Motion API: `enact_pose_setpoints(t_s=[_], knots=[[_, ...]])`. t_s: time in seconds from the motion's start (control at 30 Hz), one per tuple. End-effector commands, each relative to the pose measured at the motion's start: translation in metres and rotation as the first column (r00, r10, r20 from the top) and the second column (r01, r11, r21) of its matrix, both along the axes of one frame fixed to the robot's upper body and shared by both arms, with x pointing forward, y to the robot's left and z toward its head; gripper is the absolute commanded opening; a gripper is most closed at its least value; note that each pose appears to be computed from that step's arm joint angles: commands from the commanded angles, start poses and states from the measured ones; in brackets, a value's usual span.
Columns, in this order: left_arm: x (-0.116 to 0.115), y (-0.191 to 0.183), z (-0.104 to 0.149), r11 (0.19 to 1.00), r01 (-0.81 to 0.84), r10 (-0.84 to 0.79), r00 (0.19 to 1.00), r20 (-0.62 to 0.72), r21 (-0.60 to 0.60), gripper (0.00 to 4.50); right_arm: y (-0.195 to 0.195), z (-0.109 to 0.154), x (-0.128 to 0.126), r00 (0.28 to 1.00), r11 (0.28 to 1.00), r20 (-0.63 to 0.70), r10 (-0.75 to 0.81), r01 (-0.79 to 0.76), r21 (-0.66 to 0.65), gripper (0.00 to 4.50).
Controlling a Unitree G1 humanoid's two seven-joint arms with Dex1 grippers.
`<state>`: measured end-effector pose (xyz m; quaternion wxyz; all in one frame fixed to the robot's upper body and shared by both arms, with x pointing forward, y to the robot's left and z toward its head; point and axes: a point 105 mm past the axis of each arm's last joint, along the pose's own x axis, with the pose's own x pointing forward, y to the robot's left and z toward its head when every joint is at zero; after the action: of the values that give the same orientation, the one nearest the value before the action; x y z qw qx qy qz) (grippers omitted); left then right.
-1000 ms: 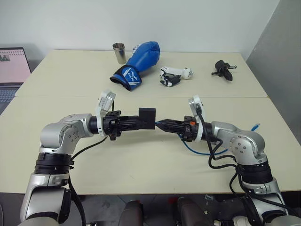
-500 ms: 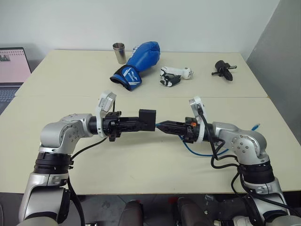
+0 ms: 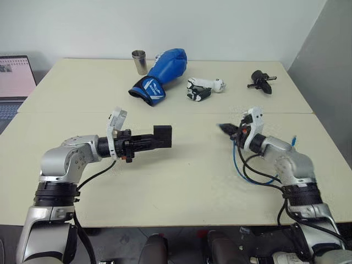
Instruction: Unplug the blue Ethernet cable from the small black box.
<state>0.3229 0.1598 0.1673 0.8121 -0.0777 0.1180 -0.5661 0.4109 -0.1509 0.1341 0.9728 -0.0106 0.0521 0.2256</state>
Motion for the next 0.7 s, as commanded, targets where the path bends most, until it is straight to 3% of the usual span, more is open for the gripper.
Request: enact_pose_setpoints(t_s=[0.03, 0.1, 0.4, 0.47, 0.57, 0.7], knots=[[0.008, -0.001, 0.014, 0.999, -0.041, 0.041, 0.995, 0.09, 0.003, 0.78, -0.013, 0.016, 0.017, 0.984, 0.99, 0.131, -0.12, 0.128, -0.057, 0.09], [0.015, -0.001, 0.014, 0.996, -0.088, 0.087, 0.99, 0.113, 0.004, 0.78, -0.014, 0.013, 0.021, 0.981, 0.987, 0.138, -0.134, 0.145, -0.075, 0.79], [0.048, 0.013, 0.007, 0.922, -0.387, 0.368, 0.886, 0.281, 0.011, 0.78, -0.011, 0.02, 0.003, 0.991, 0.997, 0.131, -0.023, 0.033, -0.073, 2.72], [0.058, 0.023, 0.008, 0.872, -0.489, 0.46, 0.821, 0.337, 0.001, 0.78, 0.004, 0.028, -0.01, 0.984, 0.991, 0.14, 0.11, -0.098, -0.092, 3.09], [0.073, 0.051, 0.009, 0.739, -0.672, 0.624, 0.664, 0.413, -0.037, 0.78, 0.042, 0.042, -0.045, 0.917, 0.928, 0.148, 0.37, -0.357, -0.107, 3.73], [0.078, 0.08, 0.0, 0.591, -0.805, 0.731, 0.504, 0.46, -0.058, 0.78, 0.072, 0.064, -0.071, 0.848, 0.869, 0.198, 0.492, -0.491, -0.059, 3.73]])
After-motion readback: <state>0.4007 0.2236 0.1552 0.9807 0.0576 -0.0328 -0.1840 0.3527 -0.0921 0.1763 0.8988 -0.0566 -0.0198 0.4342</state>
